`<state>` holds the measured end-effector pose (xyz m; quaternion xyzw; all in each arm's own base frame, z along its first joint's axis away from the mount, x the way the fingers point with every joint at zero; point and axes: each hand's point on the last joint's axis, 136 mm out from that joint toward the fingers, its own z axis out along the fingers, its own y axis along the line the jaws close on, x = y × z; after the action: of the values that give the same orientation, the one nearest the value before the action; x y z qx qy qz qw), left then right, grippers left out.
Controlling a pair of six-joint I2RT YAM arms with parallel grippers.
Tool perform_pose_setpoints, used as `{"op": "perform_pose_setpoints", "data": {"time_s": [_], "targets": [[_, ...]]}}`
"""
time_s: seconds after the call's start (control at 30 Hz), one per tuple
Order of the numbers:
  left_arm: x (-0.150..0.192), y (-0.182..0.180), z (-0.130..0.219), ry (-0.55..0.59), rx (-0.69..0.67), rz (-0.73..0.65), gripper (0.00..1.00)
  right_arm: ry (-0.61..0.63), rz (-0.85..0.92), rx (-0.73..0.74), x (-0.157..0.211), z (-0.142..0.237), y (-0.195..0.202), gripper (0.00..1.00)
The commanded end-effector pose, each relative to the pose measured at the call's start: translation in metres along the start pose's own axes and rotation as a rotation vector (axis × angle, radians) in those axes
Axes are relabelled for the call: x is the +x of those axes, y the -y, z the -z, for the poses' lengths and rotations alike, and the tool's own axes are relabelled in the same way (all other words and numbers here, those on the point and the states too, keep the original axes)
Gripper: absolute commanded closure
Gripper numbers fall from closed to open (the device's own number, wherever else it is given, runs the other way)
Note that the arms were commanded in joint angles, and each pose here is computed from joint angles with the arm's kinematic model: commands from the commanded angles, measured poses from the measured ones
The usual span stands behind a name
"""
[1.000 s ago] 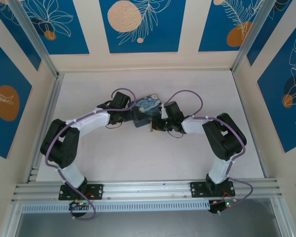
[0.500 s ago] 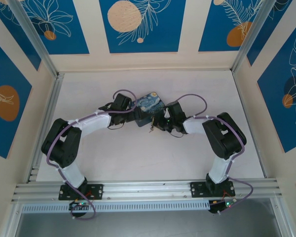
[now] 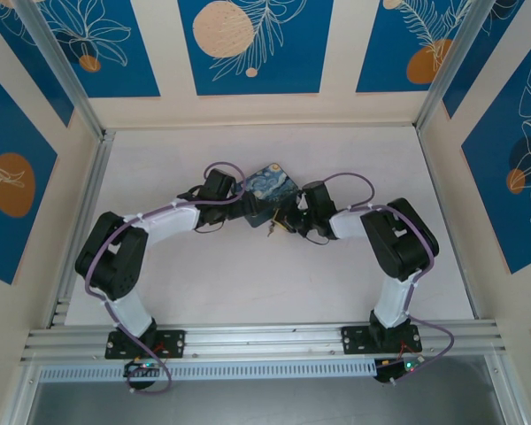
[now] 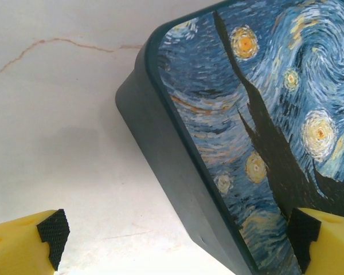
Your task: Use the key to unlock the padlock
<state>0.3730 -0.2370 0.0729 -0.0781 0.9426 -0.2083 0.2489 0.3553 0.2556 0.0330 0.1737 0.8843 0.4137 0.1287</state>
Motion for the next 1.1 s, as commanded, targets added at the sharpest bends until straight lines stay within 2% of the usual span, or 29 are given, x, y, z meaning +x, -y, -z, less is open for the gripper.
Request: {"op": "perform_pose_setpoints", "data": {"time_s": [0.0, 0.3, 0.53, 0.9, 1.07], "targets": [[0.056, -0.041, -0.016, -0.185, -0.140, -0.009, 0.02, 0.026, -0.041, 0.015, -0.017, 0.004, 0.008, 1.00], [0.060, -0.043, -0.021, -0.210, -0.150, -0.006, 0.03, 0.037, 0.023, -0.096, -0.058, 0.019, -0.003, 1.00], [0.060, -0.041, -0.025, -0.218, -0.144, 0.002, 0.04, 0.023, -0.002, -0.089, -0.072, 0.033, 0.012, 1.00], [0.053, -0.035, -0.025, -0.217, -0.142, -0.012, 0.04, -0.005, 0.015, -0.048, -0.061, 0.039, 0.033, 1.00], [0.052, -0.034, -0.025, -0.218, -0.141, -0.012, 0.04, -0.017, 0.054, 0.090, -0.063, 0.042, 0.048, 1.00]]}}
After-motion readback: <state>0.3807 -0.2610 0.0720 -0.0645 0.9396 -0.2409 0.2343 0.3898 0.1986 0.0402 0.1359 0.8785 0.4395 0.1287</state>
